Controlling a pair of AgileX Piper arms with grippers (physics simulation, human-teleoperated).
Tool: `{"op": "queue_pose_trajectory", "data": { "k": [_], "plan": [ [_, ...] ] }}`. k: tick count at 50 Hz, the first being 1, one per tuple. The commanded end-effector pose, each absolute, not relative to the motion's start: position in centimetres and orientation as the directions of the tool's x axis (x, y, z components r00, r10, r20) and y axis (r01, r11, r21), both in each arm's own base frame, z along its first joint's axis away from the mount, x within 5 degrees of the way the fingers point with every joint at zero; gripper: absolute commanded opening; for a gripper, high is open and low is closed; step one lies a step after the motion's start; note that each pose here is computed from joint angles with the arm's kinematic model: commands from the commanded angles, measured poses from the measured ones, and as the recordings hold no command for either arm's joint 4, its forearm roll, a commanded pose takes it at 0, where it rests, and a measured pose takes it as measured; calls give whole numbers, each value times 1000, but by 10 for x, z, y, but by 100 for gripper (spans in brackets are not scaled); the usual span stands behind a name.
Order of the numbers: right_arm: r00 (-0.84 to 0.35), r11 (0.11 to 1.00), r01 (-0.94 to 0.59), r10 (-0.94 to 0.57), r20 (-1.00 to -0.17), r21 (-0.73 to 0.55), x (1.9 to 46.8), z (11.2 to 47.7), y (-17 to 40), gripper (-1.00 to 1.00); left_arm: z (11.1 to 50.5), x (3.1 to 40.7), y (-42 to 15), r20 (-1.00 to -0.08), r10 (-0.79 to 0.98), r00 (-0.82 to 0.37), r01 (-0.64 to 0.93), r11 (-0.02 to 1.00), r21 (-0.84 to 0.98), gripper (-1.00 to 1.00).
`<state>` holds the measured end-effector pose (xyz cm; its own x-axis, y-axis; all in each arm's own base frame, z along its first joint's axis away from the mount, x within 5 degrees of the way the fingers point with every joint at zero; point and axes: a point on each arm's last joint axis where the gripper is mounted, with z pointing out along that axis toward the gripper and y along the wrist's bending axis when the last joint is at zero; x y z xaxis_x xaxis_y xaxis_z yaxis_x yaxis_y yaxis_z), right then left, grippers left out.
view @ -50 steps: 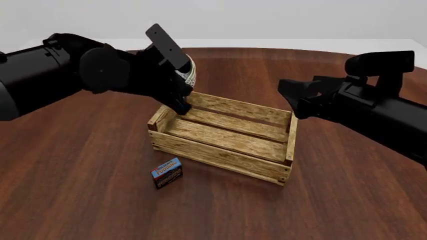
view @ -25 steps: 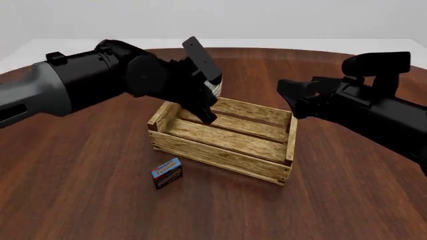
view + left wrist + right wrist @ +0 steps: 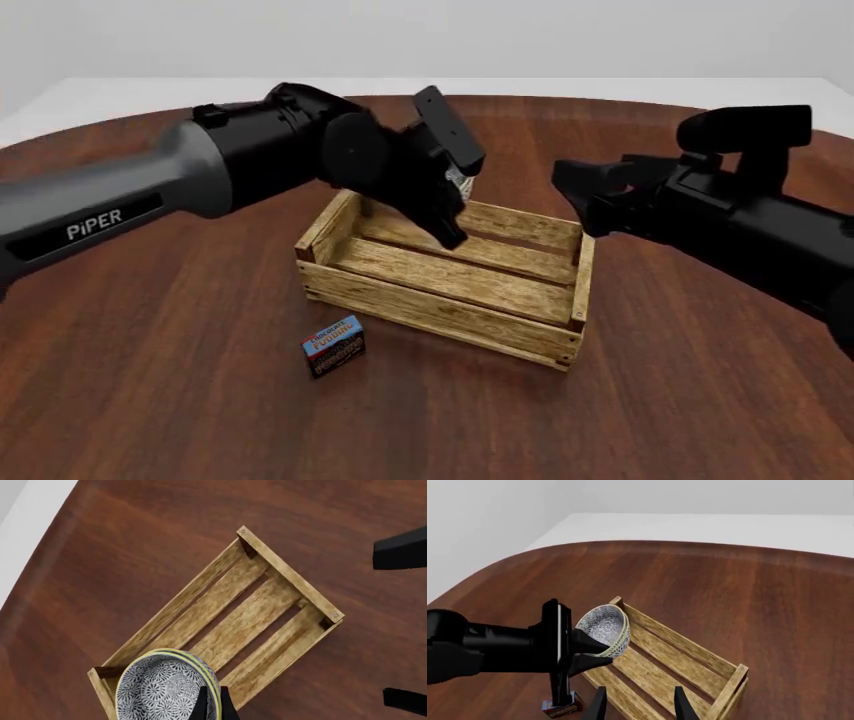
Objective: Stack the right bowl on the left bowl and place them in the tray.
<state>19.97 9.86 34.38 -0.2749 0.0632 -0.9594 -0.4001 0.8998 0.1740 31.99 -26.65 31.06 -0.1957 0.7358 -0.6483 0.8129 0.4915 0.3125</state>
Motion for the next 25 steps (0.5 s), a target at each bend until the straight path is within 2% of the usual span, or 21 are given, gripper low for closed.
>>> {"op": "queue_pose_trajectory", "data": {
  "k": [1, 25],
  "plan": [
    [-277, 901, -397, 63, -959, 174, 201, 343, 99, 100, 287, 342, -285, -656, 717, -235, 802, 524, 286, -100],
    [-282, 904, -391, 62, -957, 174, 204, 341, 99, 100, 260, 365, -304, -624, 740, -253, 813, 512, 278, -100]
  ]
}}
